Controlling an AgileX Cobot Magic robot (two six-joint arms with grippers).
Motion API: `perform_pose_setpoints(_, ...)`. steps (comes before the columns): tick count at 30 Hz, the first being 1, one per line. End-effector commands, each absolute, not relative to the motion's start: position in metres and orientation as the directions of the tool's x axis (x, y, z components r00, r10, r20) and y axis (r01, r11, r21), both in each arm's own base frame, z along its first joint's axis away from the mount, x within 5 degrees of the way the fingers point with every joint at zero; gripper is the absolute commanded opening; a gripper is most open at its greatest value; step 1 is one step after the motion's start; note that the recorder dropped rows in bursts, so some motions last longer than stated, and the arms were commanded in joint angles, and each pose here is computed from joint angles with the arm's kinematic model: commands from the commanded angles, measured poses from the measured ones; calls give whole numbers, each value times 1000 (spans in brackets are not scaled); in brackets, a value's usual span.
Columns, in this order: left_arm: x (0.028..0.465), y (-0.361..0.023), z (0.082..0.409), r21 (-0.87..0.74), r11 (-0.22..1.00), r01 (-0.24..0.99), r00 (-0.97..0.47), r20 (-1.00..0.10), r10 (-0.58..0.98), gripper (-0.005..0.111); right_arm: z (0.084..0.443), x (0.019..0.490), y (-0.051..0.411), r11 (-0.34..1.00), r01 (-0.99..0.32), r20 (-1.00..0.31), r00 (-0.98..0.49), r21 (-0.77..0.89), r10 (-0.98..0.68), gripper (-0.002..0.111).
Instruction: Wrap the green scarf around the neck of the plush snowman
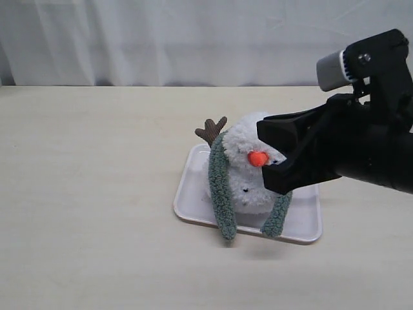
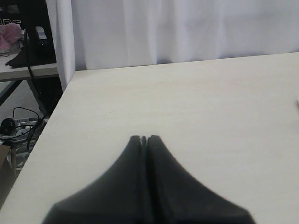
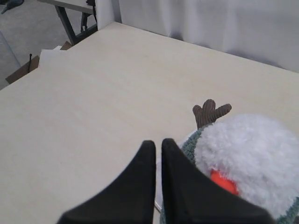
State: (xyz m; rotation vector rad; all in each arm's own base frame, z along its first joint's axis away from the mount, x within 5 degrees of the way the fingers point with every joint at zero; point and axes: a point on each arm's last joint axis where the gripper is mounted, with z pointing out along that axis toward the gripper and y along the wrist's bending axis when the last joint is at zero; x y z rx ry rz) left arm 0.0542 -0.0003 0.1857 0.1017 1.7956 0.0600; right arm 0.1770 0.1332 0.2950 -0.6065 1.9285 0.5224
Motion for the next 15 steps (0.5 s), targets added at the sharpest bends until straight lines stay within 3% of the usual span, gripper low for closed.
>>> perform_pose_setpoints(1,54,-1,185,96,994,46,-216,-971,103,0,303,170,129,771,-632,-925,-334,79,-179,4)
perform_pose_setpoints(15,54,-1,185,96,994,46,-216,-971,103,0,377,80,72,728,-685,-998,15,29,54,4)
